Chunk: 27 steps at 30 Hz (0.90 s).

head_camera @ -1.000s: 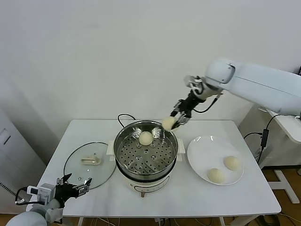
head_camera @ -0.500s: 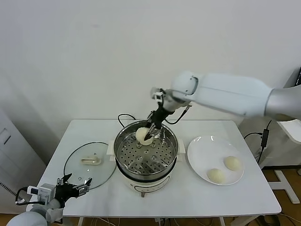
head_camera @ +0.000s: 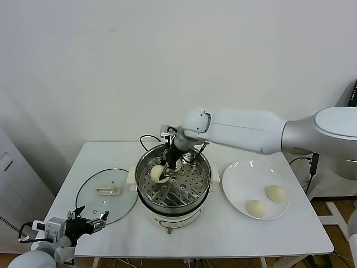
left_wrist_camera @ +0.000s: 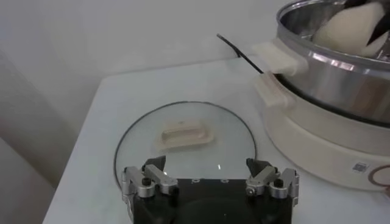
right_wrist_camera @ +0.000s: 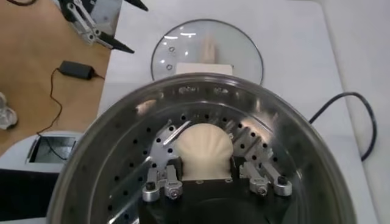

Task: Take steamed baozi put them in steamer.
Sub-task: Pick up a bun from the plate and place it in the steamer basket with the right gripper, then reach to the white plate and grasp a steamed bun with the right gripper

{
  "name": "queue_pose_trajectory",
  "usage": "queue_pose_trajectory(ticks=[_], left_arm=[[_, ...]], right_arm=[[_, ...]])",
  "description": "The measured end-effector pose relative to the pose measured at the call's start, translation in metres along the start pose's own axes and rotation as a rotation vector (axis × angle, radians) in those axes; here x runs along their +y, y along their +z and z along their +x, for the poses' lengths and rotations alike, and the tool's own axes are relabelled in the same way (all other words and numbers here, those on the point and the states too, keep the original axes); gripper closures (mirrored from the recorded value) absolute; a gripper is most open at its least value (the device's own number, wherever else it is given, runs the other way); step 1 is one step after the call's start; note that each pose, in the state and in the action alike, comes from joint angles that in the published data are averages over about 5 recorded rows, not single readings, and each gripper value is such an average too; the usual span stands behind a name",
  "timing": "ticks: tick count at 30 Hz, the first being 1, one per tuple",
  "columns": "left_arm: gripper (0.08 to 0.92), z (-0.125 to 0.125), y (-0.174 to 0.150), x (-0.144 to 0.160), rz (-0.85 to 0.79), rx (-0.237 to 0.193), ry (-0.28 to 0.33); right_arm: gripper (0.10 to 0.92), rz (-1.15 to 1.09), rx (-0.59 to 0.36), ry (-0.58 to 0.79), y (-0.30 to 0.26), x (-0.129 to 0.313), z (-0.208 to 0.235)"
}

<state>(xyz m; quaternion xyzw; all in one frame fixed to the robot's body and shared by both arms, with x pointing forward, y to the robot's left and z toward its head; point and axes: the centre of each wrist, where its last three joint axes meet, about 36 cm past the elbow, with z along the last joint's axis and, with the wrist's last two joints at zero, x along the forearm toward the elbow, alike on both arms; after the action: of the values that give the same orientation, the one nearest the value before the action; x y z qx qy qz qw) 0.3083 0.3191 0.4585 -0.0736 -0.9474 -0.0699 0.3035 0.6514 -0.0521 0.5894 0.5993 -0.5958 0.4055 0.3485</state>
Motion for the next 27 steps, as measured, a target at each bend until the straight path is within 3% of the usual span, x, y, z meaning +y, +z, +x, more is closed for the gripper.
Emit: queue_pose_trajectory(ticks=[6, 15, 19, 27], left_arm=[[0.177, 0.000, -0.001, 0.000, 0.003, -0.002, 0.000], [0.177, 0.000, -0.001, 0.000, 0.008, -0.003, 0.001], [0.177, 0.001, -0.001, -0.001, 0.009, -0.007, 0.002], [0.177, 0.005, -0.002, -0.003, 0.008, -0.012, 0.006]], right_arm=[[0.506, -0.010, 0.001, 0.008, 0.000, 0.002, -0.014], [0.261, -0.004, -0.018, 0.027, 0.000, -0.001, 0.001], [0.205, 0.006, -0.018, 0.037, 0.006, -0.007, 0.027], [0.199, 0.058, 0.040, 0.058, 0.054, -0.015, 0.113]])
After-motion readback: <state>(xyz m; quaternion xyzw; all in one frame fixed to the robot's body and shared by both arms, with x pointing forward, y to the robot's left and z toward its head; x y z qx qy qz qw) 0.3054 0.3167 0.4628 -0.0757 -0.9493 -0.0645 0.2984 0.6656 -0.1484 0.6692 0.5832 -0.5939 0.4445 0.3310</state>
